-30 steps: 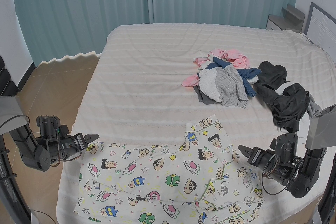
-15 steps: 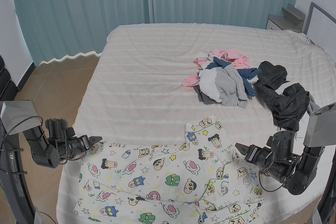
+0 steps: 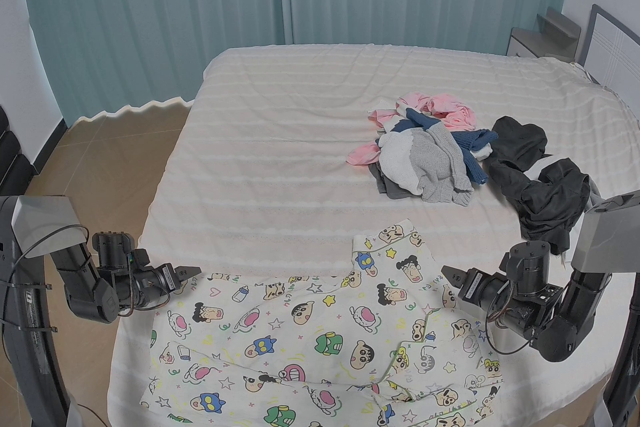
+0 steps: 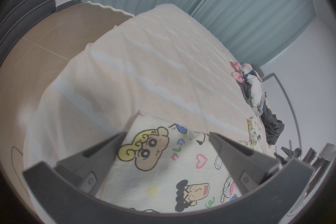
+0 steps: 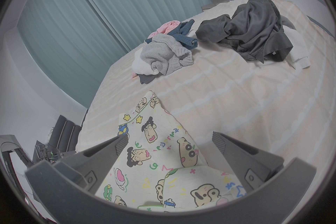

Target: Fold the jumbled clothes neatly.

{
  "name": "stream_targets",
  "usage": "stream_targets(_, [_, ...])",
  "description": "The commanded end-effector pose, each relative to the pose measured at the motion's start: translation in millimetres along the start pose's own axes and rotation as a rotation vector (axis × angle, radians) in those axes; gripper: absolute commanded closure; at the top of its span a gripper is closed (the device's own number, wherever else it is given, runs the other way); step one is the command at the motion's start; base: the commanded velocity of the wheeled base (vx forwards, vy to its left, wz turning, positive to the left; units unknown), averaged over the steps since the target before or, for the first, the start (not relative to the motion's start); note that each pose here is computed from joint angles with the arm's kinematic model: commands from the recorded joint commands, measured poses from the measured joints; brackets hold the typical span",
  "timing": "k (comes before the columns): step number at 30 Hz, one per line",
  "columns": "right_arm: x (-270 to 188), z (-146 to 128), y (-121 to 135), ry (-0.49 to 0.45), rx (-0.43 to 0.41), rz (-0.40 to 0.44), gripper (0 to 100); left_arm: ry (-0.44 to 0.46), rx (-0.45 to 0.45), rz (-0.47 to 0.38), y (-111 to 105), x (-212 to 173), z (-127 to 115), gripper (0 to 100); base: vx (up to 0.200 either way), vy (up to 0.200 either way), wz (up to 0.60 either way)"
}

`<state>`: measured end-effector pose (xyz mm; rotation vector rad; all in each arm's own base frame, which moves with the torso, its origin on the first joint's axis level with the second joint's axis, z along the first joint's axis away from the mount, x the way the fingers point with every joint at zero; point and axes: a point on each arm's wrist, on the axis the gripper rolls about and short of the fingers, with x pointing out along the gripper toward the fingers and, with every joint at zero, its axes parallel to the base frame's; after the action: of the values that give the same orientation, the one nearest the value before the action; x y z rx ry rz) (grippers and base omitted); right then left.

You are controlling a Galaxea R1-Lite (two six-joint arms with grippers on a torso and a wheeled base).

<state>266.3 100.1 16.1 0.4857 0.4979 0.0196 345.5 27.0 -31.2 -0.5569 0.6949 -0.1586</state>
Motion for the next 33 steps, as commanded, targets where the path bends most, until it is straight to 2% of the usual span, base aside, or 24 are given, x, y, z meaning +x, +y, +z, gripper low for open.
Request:
stream_targets(1, [17.1, 6.1, 5.6, 0.004, -0.001, -0.009, 0, 0.002, -0.001, 0.002, 0.4, -0.2, -0.7, 100, 0.0, 0.0, 0.0])
stream_targets(8, [39.4, 21.2, 22.9, 0.06, -0.02, 0.017, 0, -0.017, 0.008, 0.008, -0.2, -3.1, 1.1, 100, 0.0, 0.0, 0.0])
stream_targets(9, [54.4, 24.3, 31.0, 0.126, -0.033, 0.011, 0, -0.033, 0.009, 0.015, -1.0, -7.6, 4.3, 100, 0.0, 0.0, 0.0])
stream_targets(11, [69.0, 28.3, 33.1, 0.141, -0.029, 0.015, 0, -0.042, 0.009, 0.032, -1.1, -11.0, 4.6, 100, 0.0, 0.0, 0.0])
stream_targets(14, [87.1, 32.6, 26.7, 0.157, -0.066, 0.017, 0, -0.056, 0.013, 0.062, -0.8, -12.7, 5.3, 100, 0.0, 0.0, 0.0])
stream_targets(17, [100.7, 32.4, 20.3, 0.178, -0.134, 0.055, 0, -0.074, 0.013, 0.088, -1.0, -14.7, 6.8, 100, 0.0, 0.0, 0.0])
stream_targets(20, [112.6, 33.5, 19.3, 0.18, -0.163, 0.079, 0, -0.066, 0.01, 0.093, -1.7, -18.5, 4.2, 100, 0.0, 0.0, 0.0])
stream_targets(23, [123.5, 25.3, 18.2, 0.209, -0.184, 0.088, 0, -0.067, 0.013, 0.093, -2.6, -19.0, 4.3, 100, 0.0, 0.0, 0.0])
stream_targets(27, [137.2, 22.7, 19.5, 0.201, -0.204, 0.099, 0, -0.069, 0.017, 0.091, -3.4, -18.9, 4.9, 100, 0.0, 0.0, 0.0])
stream_targets(33, [139.7, 29.0, 27.6, 0.203, -0.201, 0.175, 0, -0.068, 0.02, 0.087, -4.8, -18.2, 4.7, 100, 0.0, 0.0, 0.0])
